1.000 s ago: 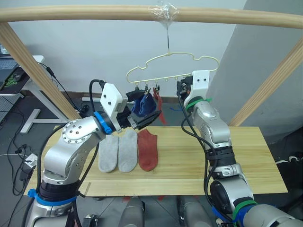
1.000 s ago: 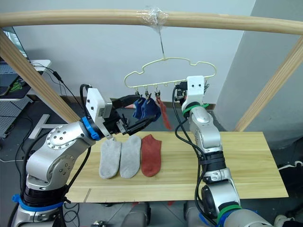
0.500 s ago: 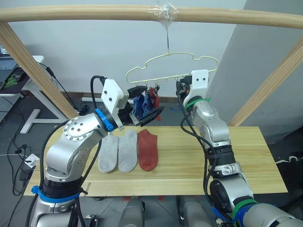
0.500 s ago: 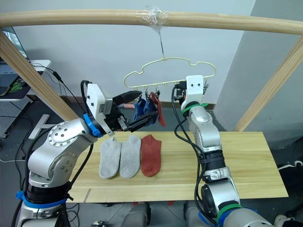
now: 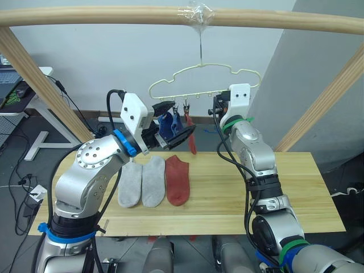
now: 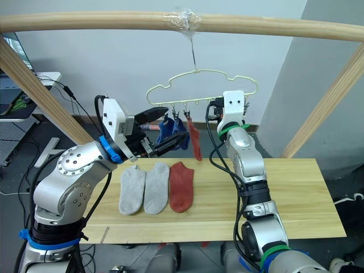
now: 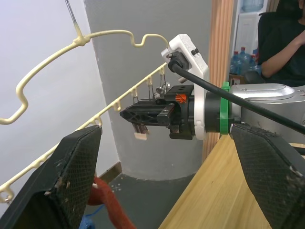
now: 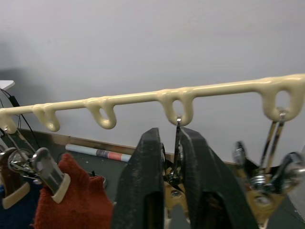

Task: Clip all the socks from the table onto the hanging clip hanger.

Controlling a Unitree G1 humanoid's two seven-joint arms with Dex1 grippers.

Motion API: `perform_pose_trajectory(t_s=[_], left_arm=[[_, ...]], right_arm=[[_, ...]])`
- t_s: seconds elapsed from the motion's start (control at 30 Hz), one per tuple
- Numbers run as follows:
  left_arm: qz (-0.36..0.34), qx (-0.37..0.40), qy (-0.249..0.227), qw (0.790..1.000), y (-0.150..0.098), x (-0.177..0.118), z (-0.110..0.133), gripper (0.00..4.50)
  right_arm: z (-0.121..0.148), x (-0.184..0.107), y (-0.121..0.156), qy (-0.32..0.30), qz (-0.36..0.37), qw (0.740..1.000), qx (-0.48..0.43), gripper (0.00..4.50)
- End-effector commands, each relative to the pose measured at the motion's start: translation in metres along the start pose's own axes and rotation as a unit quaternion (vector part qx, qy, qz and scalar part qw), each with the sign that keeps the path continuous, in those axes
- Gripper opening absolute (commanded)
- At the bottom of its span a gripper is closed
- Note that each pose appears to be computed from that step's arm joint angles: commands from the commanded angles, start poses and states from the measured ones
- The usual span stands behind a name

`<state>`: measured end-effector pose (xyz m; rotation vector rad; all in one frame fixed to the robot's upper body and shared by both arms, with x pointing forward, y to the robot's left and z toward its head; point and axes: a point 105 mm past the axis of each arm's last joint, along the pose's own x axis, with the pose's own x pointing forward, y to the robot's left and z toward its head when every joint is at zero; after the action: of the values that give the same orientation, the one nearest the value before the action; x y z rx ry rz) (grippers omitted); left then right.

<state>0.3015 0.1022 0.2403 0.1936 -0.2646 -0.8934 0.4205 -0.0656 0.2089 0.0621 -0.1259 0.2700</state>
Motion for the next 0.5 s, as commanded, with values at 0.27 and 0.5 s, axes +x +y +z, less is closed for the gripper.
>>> perform_pose_trajectory(t_s=[0.27,0.5], left_arm=[[0.012,0.015,0.042,0.999,-0.007,-0.006,-0.02,4.5],[0.103,-0.028,0.202,0.974,-0.016,-0.035,-0.142,4.5]], right_arm=[[0.021,-0.001,-0.001,-0.035,0.002,0.999,0.004,0.01],[0.013,-0.009,0.002,-0.017,0.02,1.0,-0.013,0.01]])
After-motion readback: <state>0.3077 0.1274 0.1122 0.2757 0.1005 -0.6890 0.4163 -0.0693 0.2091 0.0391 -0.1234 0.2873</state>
